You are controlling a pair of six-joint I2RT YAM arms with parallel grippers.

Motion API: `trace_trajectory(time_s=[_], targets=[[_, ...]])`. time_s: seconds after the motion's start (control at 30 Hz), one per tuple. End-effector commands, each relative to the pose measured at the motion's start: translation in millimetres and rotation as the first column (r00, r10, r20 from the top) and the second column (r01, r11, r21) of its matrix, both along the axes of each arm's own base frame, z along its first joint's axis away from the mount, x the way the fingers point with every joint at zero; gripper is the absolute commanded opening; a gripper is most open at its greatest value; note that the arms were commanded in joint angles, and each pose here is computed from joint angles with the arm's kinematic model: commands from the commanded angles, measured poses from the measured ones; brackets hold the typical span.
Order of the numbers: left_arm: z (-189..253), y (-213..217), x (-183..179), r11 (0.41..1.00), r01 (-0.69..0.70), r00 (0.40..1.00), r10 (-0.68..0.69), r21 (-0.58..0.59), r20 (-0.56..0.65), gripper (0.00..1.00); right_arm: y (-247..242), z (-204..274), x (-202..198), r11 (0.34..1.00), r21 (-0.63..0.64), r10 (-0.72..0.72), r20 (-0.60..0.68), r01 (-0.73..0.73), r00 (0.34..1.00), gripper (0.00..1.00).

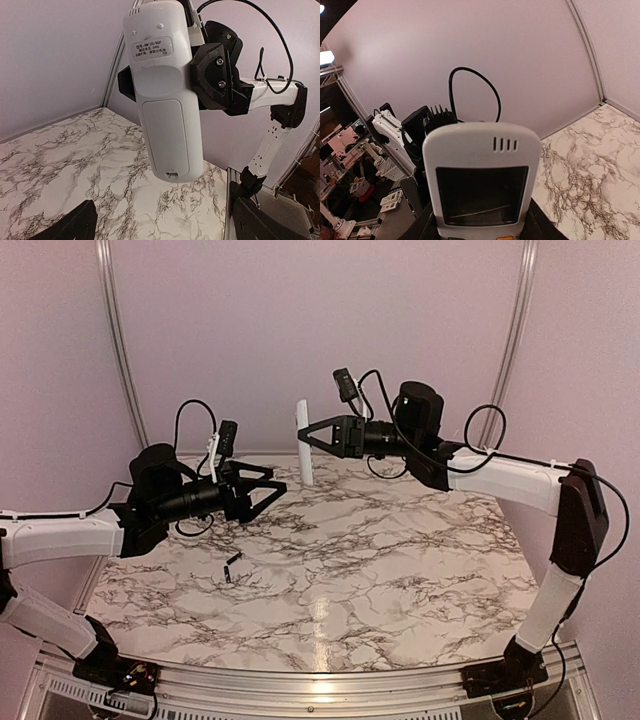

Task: Load the batteries into the remote control
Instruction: Pass from the right arm to the left

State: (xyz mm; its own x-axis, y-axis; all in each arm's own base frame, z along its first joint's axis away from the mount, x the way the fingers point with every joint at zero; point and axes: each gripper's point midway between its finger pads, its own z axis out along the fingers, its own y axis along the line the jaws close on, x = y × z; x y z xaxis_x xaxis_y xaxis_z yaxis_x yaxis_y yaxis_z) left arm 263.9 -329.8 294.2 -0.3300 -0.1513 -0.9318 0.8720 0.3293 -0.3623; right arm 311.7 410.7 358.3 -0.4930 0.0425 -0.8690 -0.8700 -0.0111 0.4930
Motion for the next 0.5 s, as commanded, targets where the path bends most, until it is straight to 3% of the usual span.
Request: trace_trajectory(time_s=[0.0,0.27,0.47], targets=[[24.0,-18.2,-8.2,0.997,0.068,0.996,-0.065,-0.046,0.056,0.99,12.0,39.0,-28.2,0.990,0.100,0.086,0.101,-0.096,0.991,0.37],[32.8,-39.2,-12.7,0.992,0.113,0.992,-0.109,-0.055,0.067,0.97,20.3,43.0,-42.0,0.979,0.139,0.136,0.103,-0.150,0.985,0.36],[38.6,-48.0,-15.6,0.987,0.140,0.989,-0.135,-0.082,0.065,0.88,26.5,38.7,-46.1,0.976,0.139,0.156,0.096,-0.168,0.983,0.35]])
